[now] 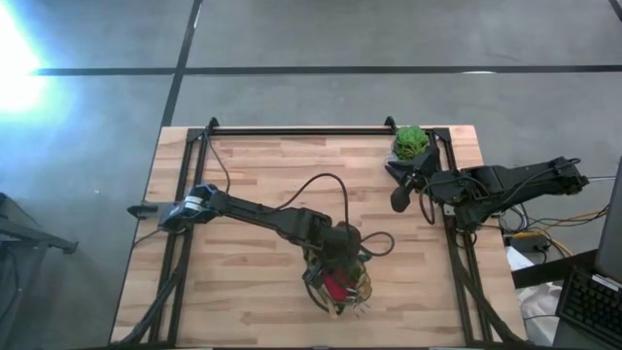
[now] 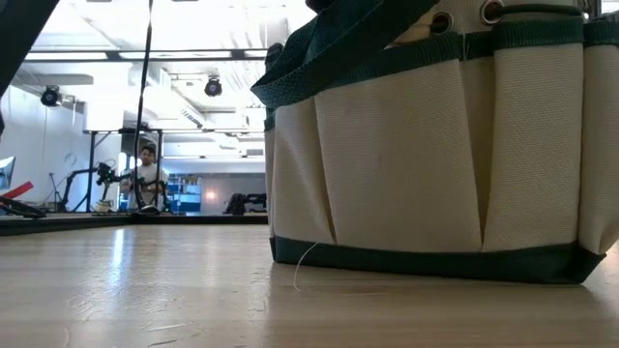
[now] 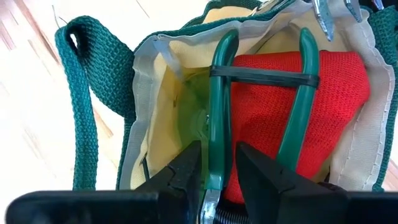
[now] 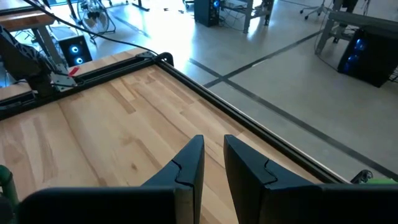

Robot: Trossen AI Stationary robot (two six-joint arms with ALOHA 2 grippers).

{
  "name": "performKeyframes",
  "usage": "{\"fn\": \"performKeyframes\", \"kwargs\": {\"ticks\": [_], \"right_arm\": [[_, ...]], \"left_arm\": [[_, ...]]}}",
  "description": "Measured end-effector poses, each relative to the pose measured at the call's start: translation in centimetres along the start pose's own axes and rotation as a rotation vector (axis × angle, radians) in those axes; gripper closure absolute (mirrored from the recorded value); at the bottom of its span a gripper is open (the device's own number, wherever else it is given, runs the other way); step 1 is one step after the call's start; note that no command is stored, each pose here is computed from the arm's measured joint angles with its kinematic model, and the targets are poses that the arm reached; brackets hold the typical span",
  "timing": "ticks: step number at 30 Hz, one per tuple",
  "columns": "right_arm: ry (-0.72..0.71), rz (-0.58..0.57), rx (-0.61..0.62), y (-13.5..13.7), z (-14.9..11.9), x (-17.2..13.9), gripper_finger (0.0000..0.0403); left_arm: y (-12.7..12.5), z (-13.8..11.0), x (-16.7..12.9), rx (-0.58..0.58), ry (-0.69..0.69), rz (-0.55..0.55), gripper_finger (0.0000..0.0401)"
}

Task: Pick & Place Garden tools in Gardening bag
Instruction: Return to Home Position

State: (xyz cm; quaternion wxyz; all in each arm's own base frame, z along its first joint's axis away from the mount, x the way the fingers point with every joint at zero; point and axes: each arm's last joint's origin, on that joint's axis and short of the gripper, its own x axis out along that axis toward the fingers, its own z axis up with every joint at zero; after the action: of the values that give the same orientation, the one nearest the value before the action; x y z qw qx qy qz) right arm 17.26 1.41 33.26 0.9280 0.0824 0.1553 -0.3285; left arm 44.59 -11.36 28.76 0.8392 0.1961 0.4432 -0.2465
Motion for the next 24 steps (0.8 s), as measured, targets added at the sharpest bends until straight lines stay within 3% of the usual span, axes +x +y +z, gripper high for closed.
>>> {"fn": "performKeyframes", "kwargs": {"ticks": [24], "right_arm": [[0.001, 0.000, 0.001, 0.0, 0.0, 0.0, 0.0346]], "left_arm": [[0.2, 1.4, -3.4, -0.021, -0.021, 0.016, 0.0304]]}}
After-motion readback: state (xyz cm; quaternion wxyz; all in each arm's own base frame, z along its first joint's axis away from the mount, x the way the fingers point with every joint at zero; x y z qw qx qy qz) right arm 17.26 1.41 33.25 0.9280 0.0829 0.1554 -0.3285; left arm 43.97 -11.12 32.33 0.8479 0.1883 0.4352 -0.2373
